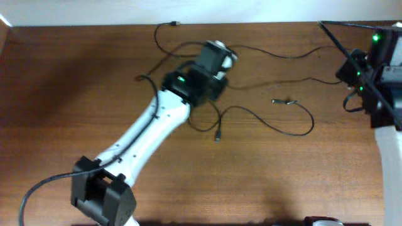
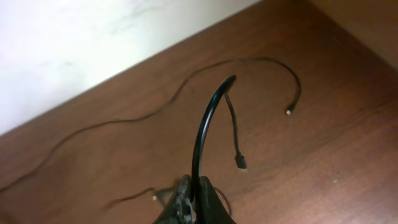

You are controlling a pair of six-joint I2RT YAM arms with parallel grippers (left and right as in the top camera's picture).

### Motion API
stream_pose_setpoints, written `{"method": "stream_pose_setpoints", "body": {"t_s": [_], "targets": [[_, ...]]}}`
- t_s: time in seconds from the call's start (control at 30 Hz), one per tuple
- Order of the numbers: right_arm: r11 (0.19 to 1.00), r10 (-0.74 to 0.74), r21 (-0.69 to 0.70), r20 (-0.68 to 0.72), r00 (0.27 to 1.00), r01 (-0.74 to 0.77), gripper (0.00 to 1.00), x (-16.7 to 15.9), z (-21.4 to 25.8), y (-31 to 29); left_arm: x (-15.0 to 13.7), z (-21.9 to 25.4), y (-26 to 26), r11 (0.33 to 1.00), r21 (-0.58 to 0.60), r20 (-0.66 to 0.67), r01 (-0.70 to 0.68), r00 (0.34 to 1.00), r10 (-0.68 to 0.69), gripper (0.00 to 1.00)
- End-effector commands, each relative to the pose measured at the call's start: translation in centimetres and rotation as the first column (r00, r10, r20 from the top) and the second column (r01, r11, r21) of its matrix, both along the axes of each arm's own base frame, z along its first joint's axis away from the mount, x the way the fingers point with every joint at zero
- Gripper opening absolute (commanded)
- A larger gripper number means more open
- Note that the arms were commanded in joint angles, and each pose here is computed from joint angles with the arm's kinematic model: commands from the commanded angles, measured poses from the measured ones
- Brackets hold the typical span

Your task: Untangle cables

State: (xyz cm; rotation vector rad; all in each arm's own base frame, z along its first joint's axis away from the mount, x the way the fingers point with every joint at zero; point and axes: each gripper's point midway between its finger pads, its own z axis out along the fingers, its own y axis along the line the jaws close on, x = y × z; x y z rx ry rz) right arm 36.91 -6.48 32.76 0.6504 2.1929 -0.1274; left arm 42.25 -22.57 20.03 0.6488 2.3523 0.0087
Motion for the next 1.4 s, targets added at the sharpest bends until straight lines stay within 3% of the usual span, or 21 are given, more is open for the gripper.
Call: {"method": "stream_pose_setpoints", "body": {"t_s": [0.0, 0.03, 0.13, 0.37, 0.43, 0.53, 0.63, 0.87, 1.03, 1.3, 1.37], "targets": [[0.998, -0.053, -0.037, -0.056, 0.997, 0.051, 0.04, 1.1, -1.6, -1.8, 2.7, 0.4, 6.0, 0.899, -0.205, -0.07, -0.387, 0.922, 0.381, 0.0], [0.997, -0.067, -0.036, -0.089, 0.994, 0.064, 0.04, 1.6, -2.9, -2.4, 3.4, 0.4, 8.1, 0.821, -0.268, -0.111, -0.505, 0.862, 0.494, 0.0], [0.996, -0.088, -0.034, -0.15, 0.985, 0.084, 0.04, 2.4, -5.2, -3.4, 4.1, 0.4, 10.3, 0.69, -0.345, -0.175, -0.636, 0.766, 0.618, 0.0], [0.993, -0.122, -0.029, -0.313, 0.942, 0.118, 0.04, 4.3, -11.9, -5.3, 5.3, 1.0, 10.6, 0.613, -0.417, -0.174, -0.671, 0.721, 0.671, 0.0], [0.99, -0.137, -0.027, -0.357, 0.924, 0.136, 0.04, 4.7, -14.1, -6.1, 5.8, 0.2, 12.3, 0.497, -0.425, -0.171, -0.756, 0.606, 0.777, 0.0], [0.986, -0.159, -0.025, -0.396, 0.904, 0.163, 0.04, 4.8, -16.1, -7.4, 6.4, -1.6, 13.0, 0.381, -0.44, -0.201, -0.813, 0.503, 0.841, 0.0], [0.979, -0.191, -0.024, -0.425, 0.885, 0.2, 0.04, 4.5, -17.6, -9.1, 7.7, -4.2, 12.7, 0.341, -0.439, -0.224, -0.831, 0.468, 0.855, 0.0], [0.971, -0.212, 0.013, -0.418, 0.883, 0.239, 0.04, 4.2, -18.5, -10.9, 9.3, -8.5, 13.1, 0.153, -0.472, -0.281, -0.868, 0.312, 0.908, 0.0], [0.974, -0.163, 0.078, -0.416, 0.895, 0.214, 0.04, 5.2, -19.7, -9.9, 10.3, -9.7, 13.3, 0.122, -0.496, -0.268, -0.859, 0.286, 0.92, 0.0], [0.97, -0.122, 0.122, -0.507, 0.853, 0.211, 0.05, 5.5, -24.9, -9.3, 10.6, -13.2, 14.1, 0.123, -0.455, -0.223, -0.882, 0.247, 0.943, 0.0], [0.968, -0.105, 0.142, -0.517, 0.849, 0.206, 0.13, 5.8, -25.9, -9.0, 10.7, -13.6, 14.4, 0.12, -0.458, -0.201, -0.881, 0.234, 0.951, 0.0]]}}
